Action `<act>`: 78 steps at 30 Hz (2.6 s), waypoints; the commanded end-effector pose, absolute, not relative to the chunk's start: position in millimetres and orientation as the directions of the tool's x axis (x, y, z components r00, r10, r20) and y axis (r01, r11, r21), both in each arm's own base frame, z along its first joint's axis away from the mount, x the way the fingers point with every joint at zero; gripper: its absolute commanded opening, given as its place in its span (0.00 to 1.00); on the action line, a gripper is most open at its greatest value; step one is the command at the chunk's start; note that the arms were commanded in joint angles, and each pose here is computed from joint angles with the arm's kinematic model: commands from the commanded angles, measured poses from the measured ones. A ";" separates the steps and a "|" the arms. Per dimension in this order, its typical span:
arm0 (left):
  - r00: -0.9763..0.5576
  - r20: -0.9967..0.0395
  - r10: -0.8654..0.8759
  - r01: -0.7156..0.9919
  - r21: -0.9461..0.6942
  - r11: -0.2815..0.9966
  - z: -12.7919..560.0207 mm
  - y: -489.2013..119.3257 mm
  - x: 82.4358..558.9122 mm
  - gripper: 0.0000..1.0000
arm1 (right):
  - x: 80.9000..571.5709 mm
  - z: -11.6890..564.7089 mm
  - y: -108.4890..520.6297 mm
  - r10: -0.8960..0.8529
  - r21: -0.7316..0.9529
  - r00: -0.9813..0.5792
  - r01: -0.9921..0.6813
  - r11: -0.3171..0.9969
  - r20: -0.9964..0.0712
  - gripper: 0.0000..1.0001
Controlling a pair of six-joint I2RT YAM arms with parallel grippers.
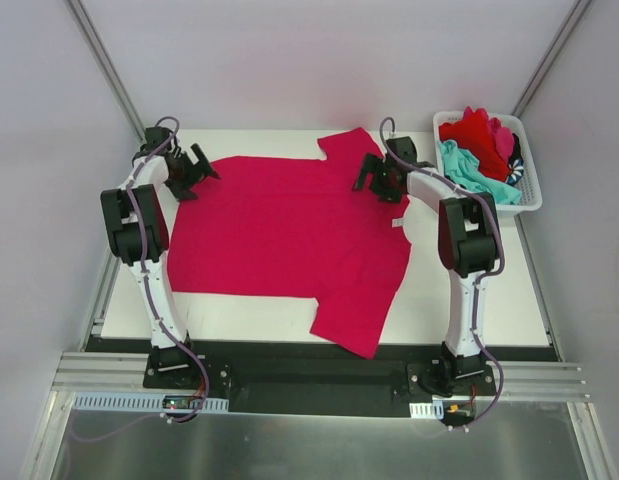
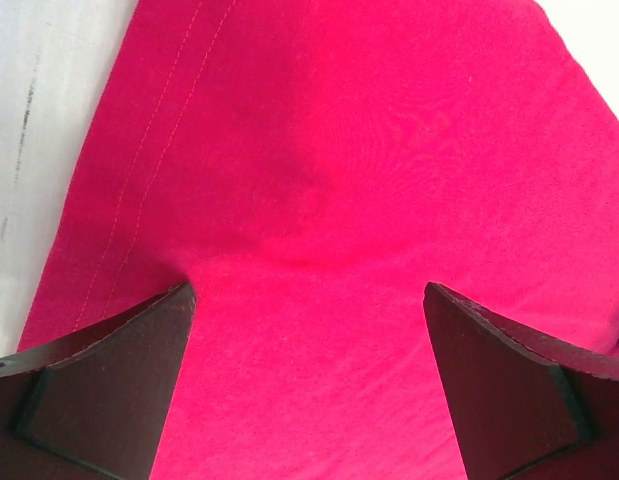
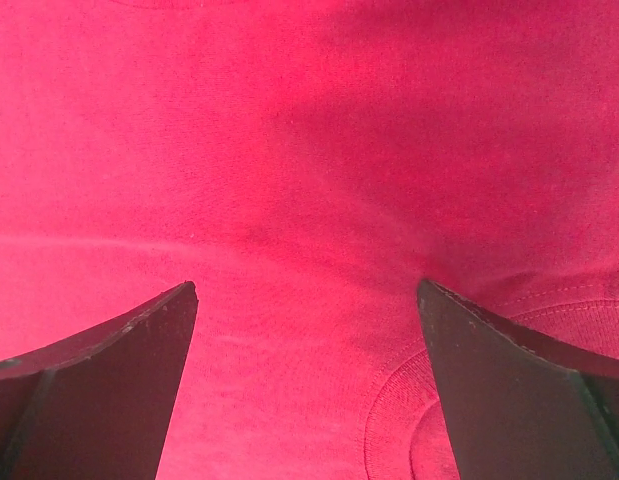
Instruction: Fold and stack the t-shirts
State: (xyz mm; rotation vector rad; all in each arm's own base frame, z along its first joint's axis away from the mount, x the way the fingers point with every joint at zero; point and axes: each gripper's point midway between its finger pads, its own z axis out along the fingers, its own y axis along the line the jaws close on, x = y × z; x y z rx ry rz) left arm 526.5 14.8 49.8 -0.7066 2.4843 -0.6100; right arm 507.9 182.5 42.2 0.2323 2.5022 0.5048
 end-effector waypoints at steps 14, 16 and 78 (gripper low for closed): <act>-0.732 -0.288 -0.618 -0.391 -0.565 0.727 37.1 3.1 555.3 0.99 | 543.8 37.6 160.5 0.273 0.379 -0.827 0.079 0.922 -0.492 0.96; -0.730 -0.265 -0.630 -0.413 -0.564 0.716 28.5 1.8 554.3 0.99 | 547.2 36.5 163.4 0.272 0.390 -0.826 0.069 0.918 -0.494 0.96; -0.328 -0.283 -0.901 -0.741 -0.514 0.432 69.7 74.9 305.7 0.62 | 236.4 105.5 110.5 0.549 0.534 -0.752 0.314 0.785 -0.365 0.96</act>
